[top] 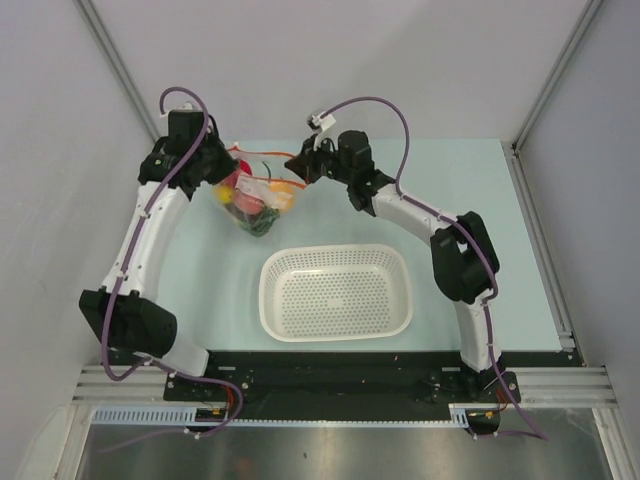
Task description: Open the zip-top bag and remove the fake food
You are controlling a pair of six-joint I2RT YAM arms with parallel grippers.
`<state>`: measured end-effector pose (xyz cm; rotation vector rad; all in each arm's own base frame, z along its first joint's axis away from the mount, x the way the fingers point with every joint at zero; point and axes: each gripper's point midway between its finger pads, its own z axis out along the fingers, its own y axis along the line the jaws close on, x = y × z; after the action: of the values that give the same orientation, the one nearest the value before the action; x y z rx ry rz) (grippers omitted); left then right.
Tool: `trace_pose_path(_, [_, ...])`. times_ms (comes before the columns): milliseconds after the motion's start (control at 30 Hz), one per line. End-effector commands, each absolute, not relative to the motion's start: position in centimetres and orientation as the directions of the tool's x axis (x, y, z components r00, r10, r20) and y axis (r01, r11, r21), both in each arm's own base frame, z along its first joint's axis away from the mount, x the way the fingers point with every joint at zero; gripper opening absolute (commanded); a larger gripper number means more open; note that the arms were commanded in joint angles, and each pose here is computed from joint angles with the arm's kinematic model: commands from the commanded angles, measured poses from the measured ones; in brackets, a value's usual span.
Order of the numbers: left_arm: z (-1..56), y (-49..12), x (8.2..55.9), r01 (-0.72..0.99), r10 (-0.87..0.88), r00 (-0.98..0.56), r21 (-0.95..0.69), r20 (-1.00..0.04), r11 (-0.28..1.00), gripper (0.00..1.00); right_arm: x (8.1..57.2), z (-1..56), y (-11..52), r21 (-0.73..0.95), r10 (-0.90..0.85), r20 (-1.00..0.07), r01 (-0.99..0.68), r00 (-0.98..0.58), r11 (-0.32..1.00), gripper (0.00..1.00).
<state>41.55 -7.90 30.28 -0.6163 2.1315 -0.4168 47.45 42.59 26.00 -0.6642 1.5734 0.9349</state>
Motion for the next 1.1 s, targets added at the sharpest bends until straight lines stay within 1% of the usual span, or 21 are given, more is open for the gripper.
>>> trace_pose_path(0, [28.6,-6.2,42.3,-0.294,-0.492,-0.546,-0.394,-0.678,0.871,0.00,47.2,27.3,41.5,0.267,0.140,-0.964,-0.813,-0.228,0.518,0.02])
trace_pose_path(67, [26.5,-6.6,42.5,-0.292,-0.478,-0.586,-0.380,-0.654,0.878,0.00,46.8,26.0,41.3,0.285,0.127,-0.958,-0.803,-0.257,0.524,0.14])
trace_pose_path(100, [26.0,-6.6,42.6,-0.283,-0.467,-0.596,-0.373,-0.653,0.883,0.00,46.7,25.7,41.1,0.289,0.122,-0.956,-0.798,-0.265,0.528,0.22])
trace_pose_path(133, [25.6,-6.8,42.7,-0.278,-0.464,-0.602,-0.374,-0.650,0.885,0.00,46.7,25.5,41.0,0.288,0.115,-0.956,-0.797,-0.269,0.530,0.35])
trace_pose_path(200, [25.0,-7.5,43.1,-0.246,-0.461,-0.612,-0.398,-0.643,0.884,0.00,46.4,24.8,40.7,0.280,0.063,-0.953,-0.789,-0.295,0.546,0.45])
trace_pose_path(233, [25.2,-8.4,43.2,-0.211,-0.462,-0.619,-0.432,-0.635,0.877,0.00,46.9,24.6,40.3,0.280,0.054,-0.950,-0.764,-0.307,0.582,0.58])
trace_pose_path(267, [25.3,-9.2,43.5,-0.173,-0.462,-0.618,-0.464,-0.636,0.869,0.00,46.8,23.5,39.7,0.296,0.020,-0.934,-0.737,-0.358,0.608,0.64])
trace_pose_path(300, [25.4,-9.6,43.6,-0.162,-0.471,-0.616,-0.483,-0.631,0.860,0.00,47.3,24.7,39.2,0.290,0.027,-0.936,-0.726,-0.351,0.623,0.69])
trace_pose_path(333, [25.4,-9.9,43.7,-0.152,-0.474,-0.617,-0.496,-0.628,0.855,0.00,47.3,24.7,38.9,0.295,0.022,-0.932,-0.718,-0.363,0.630,0.74])
trace_pose_path(400, [25.3,-10.6,43.8,-0.135,-0.485,-0.623,-0.526,-0.614,0.840,0.00,47.3,26.0,38.0,0.309,0.042,-0.927,-0.692,-0.374,0.652,0.77])
trace_pose_path(467, [25.3,-11.1,43.9,-0.122,-0.488,-0.627,-0.542,-0.608,0.832,0.00,47.2,26.6,37.4,0.324,0.046,-0.918,-0.676,-0.395,0.662,0.77])
trace_pose_path(500, [25.4,-11.4,43.9,-0.115,-0.491,-0.629,-0.553,-0.602,0.825,0.00,47.2,27.8,37.4,0.342,0.069,-0.914,-0.670,-0.399,0.659,0.77])
trace_pose_path(567, [25.8,-11.8,44.0,-0.102,-0.493,-0.624,-0.563,-0.607,0.820,0.00,46.9,28.5,37.5,0.373,0.085,-0.900,-0.656,-0.427,0.656,0.71])
trace_pose_path(700, [26.4,-12.3,44.2,-0.085,-0.503,-0.620,-0.586,-0.602,0.806,0.00,45.3,30.7,38.6,0.454,0.136,-0.866,-0.644,-0.481,0.615,0.69])
trace_pose_path(800, [26.9,-12.4,44.2,-0.079,-0.507,-0.615,-0.593,-0.604,0.801,0.00,43.7,32.0,39.5,0.520,0.183,-0.829,-0.607,-0.529,0.601,0.73])
trace_pose_path(900, [26.8,-12.6,44.1,-0.076,-0.507,-0.619,-0.597,-0.599,0.798,0.00,42.6,33.3,40.6,0.600,0.225,-0.777,-0.581,-0.589,0.550,0.72])
trace_pose_path(967, [26.5,-12.7,43.9,-0.079,-0.508,-0.623,-0.599,-0.594,0.797,0.00,42.3,33.7,41.5,0.648,0.241,-0.733,-0.546,-0.636,0.530,0.69])
trace_pose_path(1000, [26.2,-12.7,43.8,-0.082,-0.510,-0.627,-0.600,-0.590,0.795,0.00,42.2,33.5,41.8,0.659,0.231,-0.719,-0.538,-0.655,0.525,0.65])
trace_pose_path(1067, [26.0,-12.9,43.6,-0.082,-0.513,-0.631,-0.608,-0.581,0.790,0.00,41.7,31.4,42.8,0.680,0.191,-0.678,-0.507,-0.710,0.531,0.62])
